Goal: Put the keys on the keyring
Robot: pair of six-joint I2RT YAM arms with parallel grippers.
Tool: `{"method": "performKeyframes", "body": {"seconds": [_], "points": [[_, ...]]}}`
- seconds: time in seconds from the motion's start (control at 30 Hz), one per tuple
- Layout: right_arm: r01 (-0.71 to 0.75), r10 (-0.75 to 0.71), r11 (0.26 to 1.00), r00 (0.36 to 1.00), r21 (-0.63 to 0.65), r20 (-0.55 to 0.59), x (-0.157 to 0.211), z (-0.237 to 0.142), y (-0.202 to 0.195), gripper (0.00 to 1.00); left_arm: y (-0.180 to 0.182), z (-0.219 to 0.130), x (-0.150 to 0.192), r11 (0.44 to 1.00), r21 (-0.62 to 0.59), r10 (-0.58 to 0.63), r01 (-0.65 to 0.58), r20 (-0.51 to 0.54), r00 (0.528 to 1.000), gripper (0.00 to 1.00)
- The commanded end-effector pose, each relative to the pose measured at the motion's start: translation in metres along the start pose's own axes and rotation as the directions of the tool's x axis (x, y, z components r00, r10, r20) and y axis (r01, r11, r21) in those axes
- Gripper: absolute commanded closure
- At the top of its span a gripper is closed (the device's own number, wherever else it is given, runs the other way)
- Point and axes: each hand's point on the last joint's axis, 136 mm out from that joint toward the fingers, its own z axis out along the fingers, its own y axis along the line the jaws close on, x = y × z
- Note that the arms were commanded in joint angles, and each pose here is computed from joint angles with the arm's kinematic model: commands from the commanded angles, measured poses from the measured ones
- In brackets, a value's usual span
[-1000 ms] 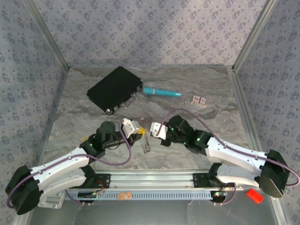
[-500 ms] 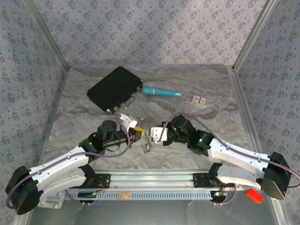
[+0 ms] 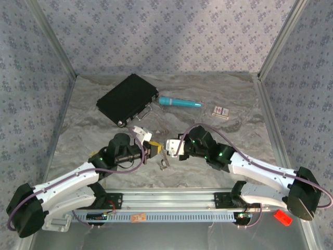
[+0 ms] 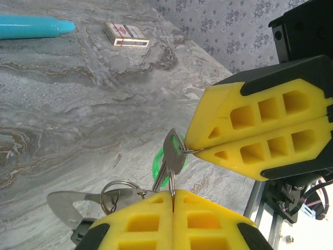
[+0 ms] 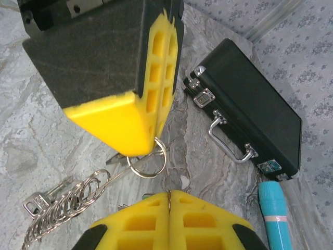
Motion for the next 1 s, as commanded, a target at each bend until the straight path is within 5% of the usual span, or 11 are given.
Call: {"method": "performKeyframes", "body": {"seconds": [0.0,0.97], "points": [[-0.02,0.019,1.0,0.998,0.018,0.062,-0.02,-0.001,-0.013,1.0,-0.015,-0.001,-0.02,0.999,0.052,0.013,-0.016,0.054,0.998,1.0],[-0.027,0.029,0.999,0.998,-0.041,0.048,-0.018,0.01,0.001,1.0,-0.018,0.0,-0.024,0.997,0.07,0.014,-0.019,0.072,0.997,1.0]]}}
